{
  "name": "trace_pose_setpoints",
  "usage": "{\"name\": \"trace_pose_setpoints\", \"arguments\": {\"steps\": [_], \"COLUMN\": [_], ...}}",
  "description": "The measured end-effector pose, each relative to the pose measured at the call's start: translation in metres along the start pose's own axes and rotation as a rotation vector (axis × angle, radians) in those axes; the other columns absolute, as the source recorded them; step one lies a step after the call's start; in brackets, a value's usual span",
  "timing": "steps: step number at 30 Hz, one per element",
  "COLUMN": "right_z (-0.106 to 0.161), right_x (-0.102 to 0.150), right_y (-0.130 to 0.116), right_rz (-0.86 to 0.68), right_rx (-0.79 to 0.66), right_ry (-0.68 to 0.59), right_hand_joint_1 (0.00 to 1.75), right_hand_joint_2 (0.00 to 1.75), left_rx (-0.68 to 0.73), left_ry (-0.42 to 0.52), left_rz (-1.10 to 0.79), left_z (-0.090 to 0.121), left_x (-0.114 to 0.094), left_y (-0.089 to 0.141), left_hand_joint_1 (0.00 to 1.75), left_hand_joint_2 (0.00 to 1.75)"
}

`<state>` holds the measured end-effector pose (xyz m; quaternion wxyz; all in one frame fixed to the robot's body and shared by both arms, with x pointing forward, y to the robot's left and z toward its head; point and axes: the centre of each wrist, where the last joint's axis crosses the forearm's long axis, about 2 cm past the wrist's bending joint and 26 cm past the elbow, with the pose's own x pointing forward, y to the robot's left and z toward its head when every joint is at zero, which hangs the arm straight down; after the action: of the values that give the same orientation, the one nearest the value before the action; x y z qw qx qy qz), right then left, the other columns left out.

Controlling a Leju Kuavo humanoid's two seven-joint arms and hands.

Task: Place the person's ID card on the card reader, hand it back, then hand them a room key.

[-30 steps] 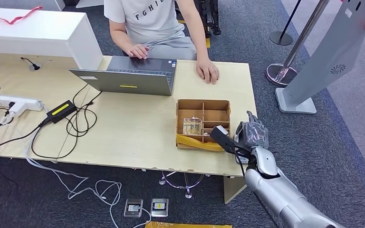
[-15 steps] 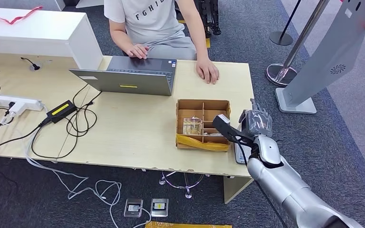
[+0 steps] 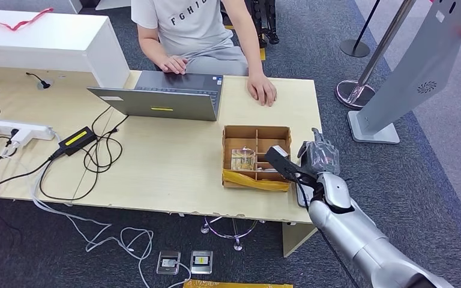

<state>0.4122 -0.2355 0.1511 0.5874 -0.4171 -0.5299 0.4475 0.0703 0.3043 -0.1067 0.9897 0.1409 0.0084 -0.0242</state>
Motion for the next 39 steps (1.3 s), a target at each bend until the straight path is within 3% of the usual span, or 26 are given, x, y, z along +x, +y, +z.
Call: {"name": "trace_pose_setpoints", "arguments": {"steps": [17,24,31,39], "right_z": [-0.001,0.001,0.020,0.027], "right_x": [-0.042,-0.074,-0.100,-0.102], "right_y": [-0.001,-0.007,0.013,0.024], "right_rz": [-0.001,0.018,0.109,0.190], "right_rx": [-0.014,-0.021,0.031,0.083], "right_ry": [0.132,0.233,0.260,0.228], "right_hand_joint_1": [1.75,1.75,1.75,1.75], "right_hand_joint_2": [1.75,1.75,1.75,1.75], "left_rx": [0.008,-0.010,-0.027,-0.009], "left_ry": [0.007,-0.010,-0.030,-0.029], "left_rz": [0.010,0.015,0.010,0.005], "left_z": [0.001,0.001,0.001,0.001], "left_x": [-0.001,-0.001,-0.001,-0.001], "left_y": [-0.004,-0.004,-0.003,-0.003], "left_hand_joint_1": [0.00,0.00,0.00,0.00], "left_hand_joint_2": [0.00,0.00,0.00,0.00]}}
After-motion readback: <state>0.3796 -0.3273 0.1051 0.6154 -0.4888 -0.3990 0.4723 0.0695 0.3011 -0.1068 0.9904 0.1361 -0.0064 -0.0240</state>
